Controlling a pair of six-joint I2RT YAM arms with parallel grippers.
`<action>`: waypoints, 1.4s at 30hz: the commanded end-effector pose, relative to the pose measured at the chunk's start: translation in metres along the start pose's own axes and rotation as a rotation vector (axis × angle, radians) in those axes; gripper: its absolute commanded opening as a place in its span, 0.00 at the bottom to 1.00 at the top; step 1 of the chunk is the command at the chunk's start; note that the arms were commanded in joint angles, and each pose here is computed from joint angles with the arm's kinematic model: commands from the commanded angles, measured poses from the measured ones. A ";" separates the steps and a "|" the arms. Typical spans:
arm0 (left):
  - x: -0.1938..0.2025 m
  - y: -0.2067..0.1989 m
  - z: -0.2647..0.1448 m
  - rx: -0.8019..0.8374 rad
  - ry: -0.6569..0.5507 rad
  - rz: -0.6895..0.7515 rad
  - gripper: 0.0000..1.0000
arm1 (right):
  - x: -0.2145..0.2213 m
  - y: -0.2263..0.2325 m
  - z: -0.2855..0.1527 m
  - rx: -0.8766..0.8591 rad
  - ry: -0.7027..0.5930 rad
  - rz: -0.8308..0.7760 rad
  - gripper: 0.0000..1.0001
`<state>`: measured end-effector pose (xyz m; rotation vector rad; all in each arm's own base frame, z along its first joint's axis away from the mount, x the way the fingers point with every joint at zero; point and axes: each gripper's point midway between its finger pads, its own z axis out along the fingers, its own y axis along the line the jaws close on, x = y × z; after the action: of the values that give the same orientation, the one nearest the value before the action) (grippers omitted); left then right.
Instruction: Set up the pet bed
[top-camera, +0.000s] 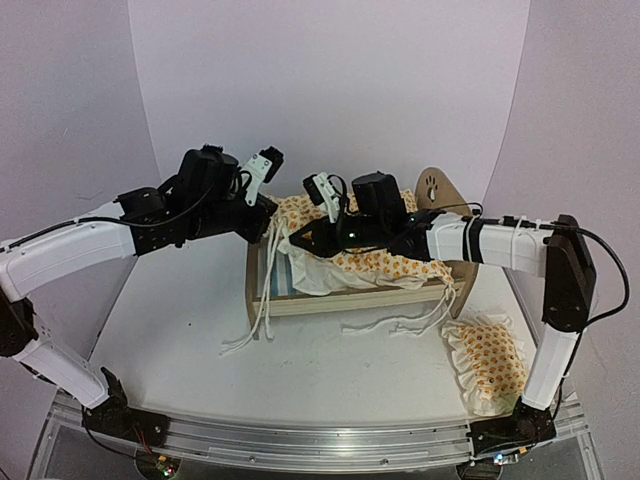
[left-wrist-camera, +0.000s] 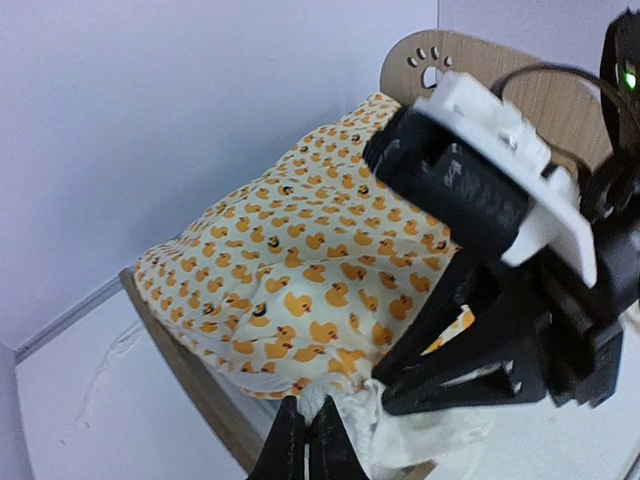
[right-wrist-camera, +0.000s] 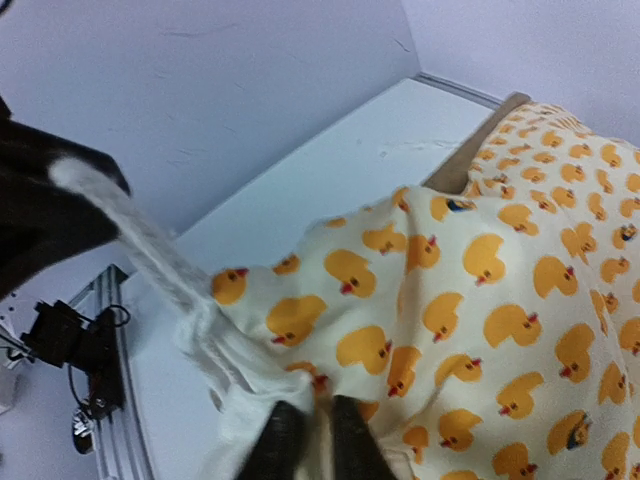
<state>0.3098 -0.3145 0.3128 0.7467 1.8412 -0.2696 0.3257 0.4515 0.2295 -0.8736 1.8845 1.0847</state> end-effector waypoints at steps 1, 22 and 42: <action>-0.018 -0.016 -0.005 0.122 0.019 -0.186 0.00 | 0.041 -0.001 -0.020 0.139 0.185 0.048 0.31; -0.010 -0.023 -0.017 0.207 0.057 -0.230 0.00 | 0.034 0.089 0.004 -0.162 -0.051 0.219 0.45; -0.001 -0.018 -0.022 0.216 0.065 -0.232 0.00 | 0.042 0.040 0.042 -0.051 -0.114 0.289 0.14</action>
<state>0.2856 -0.3232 0.3043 0.6922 2.0244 -0.5821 0.2826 0.4805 0.1500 -0.5178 2.0996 1.2252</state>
